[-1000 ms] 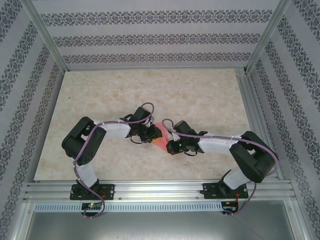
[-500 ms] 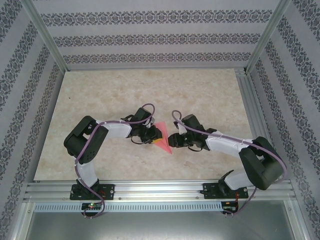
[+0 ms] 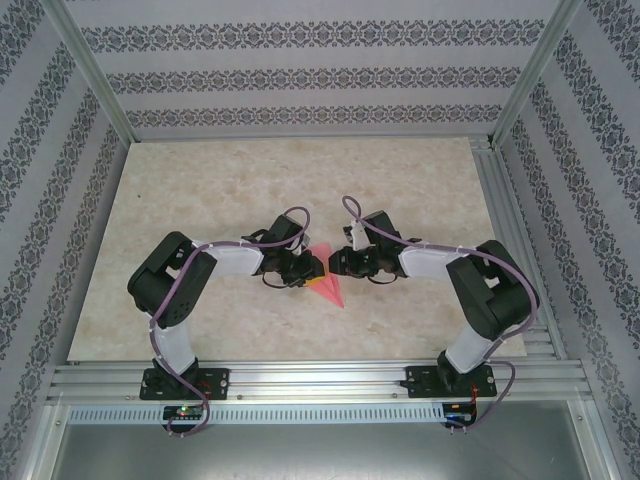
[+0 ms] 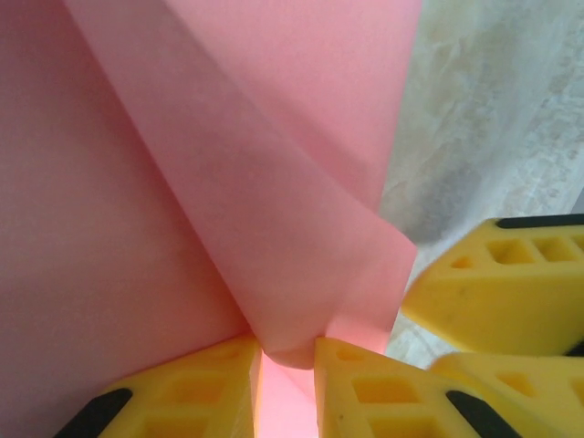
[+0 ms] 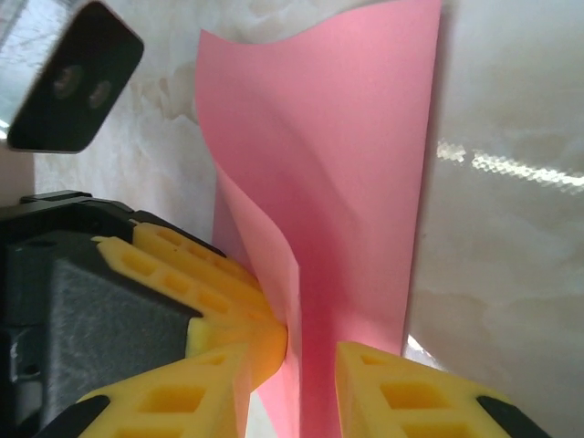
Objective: Fold a paper plane with a square sheet of paper (fold left side to right side)
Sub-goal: Fourth fold the wing at the center of the table.
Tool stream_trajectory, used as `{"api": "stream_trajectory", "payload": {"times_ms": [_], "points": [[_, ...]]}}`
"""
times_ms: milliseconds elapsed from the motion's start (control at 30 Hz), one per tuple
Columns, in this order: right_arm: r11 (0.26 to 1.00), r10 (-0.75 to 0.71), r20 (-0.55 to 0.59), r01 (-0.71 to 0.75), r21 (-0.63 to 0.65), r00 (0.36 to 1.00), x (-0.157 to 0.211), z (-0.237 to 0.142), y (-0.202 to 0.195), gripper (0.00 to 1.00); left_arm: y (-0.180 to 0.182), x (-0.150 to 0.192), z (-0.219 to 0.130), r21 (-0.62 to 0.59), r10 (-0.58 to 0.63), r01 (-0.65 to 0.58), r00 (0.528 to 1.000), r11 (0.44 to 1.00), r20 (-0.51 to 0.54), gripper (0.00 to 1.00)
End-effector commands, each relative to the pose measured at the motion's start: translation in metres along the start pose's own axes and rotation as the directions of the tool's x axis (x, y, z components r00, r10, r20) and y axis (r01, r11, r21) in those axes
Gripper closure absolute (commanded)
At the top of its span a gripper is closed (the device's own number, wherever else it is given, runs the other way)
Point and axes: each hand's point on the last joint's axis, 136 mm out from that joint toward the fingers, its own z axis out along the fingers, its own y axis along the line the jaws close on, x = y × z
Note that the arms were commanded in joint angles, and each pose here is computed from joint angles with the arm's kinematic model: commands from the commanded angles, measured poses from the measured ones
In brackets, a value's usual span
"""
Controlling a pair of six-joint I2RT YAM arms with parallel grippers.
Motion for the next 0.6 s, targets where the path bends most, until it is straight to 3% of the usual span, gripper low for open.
{"api": "stream_trajectory", "payload": {"times_ms": [0,200,567], "points": [[0.998,-0.022,0.034,0.024,-0.058,0.999,-0.019,0.0,0.014,0.7,-0.01,-0.001,0.002,0.015,0.027,-0.027,1.0,1.0,0.001,0.77],[0.999,-0.013,0.018,0.014,-0.05,1.0,-0.016,0.007,0.008,0.74,-0.009,-0.002,0.002,0.013,0.026,-0.026,1.0,1.0,0.001,0.77],[1.0,-0.022,0.012,0.022,0.006,1.0,-0.015,0.008,-0.003,0.93,-0.007,-0.001,0.003,0.009,0.024,-0.024,1.0,1.0,-0.002,0.77]]}}
